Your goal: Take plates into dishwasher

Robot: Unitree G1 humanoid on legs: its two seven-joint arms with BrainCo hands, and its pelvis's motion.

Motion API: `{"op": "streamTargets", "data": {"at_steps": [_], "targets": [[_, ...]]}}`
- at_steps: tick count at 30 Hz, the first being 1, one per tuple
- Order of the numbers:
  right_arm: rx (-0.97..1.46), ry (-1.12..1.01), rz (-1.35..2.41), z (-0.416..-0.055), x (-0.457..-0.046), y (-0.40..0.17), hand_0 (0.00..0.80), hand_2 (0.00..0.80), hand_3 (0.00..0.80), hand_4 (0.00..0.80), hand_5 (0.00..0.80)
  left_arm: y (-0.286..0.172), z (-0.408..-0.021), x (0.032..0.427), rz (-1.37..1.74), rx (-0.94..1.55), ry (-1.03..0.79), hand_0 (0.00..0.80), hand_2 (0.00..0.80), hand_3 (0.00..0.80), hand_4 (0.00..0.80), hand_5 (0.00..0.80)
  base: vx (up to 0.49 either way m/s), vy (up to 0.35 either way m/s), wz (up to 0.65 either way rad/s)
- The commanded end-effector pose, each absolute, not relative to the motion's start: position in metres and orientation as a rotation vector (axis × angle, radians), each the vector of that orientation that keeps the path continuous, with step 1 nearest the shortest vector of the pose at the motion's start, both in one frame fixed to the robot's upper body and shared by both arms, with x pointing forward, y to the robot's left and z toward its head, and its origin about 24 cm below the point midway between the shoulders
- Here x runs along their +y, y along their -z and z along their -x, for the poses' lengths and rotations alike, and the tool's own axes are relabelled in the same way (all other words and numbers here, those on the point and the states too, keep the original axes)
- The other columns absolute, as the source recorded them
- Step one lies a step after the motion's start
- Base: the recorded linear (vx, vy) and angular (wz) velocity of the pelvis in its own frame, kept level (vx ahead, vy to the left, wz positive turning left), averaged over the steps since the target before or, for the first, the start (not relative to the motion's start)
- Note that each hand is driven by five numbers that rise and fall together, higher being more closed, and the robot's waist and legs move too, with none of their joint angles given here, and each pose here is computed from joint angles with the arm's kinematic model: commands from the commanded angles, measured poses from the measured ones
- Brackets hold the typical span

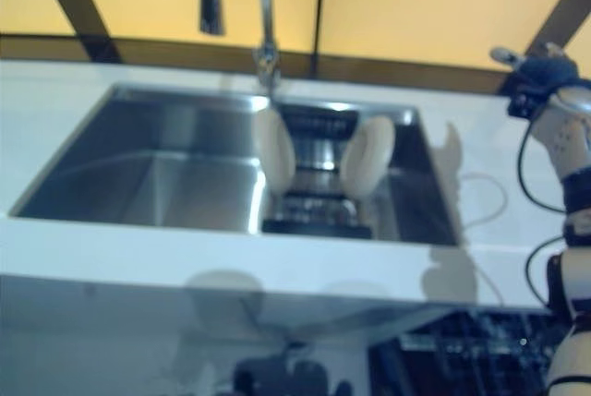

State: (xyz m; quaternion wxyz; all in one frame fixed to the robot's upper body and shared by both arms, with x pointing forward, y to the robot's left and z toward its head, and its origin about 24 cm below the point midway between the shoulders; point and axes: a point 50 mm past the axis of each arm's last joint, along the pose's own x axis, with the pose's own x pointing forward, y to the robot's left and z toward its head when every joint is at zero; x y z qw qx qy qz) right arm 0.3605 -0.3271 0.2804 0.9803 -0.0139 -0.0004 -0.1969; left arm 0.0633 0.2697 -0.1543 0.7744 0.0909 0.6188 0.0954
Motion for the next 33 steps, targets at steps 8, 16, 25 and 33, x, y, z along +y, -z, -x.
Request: {"op": "streamTargets", "data": {"at_steps": [8, 16, 25, 33], "targets": [[-0.036, 0.249, 0.128, -0.369, -0.293, -0.308, 0.0, 0.0, 0.0, 0.0, 0.0, 0.148, -0.08, 0.28, -0.275, 1.302, -0.183, 0.0, 0.0, 0.0, 0.0, 0.0, -0.006, 0.006, 0.04], [0.059, 0.228, 0.24, -0.373, -0.292, -0.3, 0.0, 0.0, 0.0, 0.0, 0.0, 0.147, -0.088, 0.279, -0.267, 1.276, -0.183, 0.0, 0.0, 0.0, 0.0, 0.0, -0.004, -0.007, 0.03], [0.104, 0.201, 0.27, -0.374, -0.288, -0.298, 0.0, 0.0, 0.0, 0.0, 0.0, 0.145, -0.09, 0.281, -0.276, 1.271, -0.187, 0.0, 0.0, 0.0, 0.0, 0.0, -0.001, -0.003, 0.01], [0.12, 0.176, 0.274, -0.375, -0.283, -0.295, 0.0, 0.0, 0.0, 0.0, 0.0, 0.145, -0.089, 0.282, -0.253, 1.274, -0.215, 0.0, 0.0, 0.0, 0.0, 0.0, 0.0, 0.0, 0.0]]}}
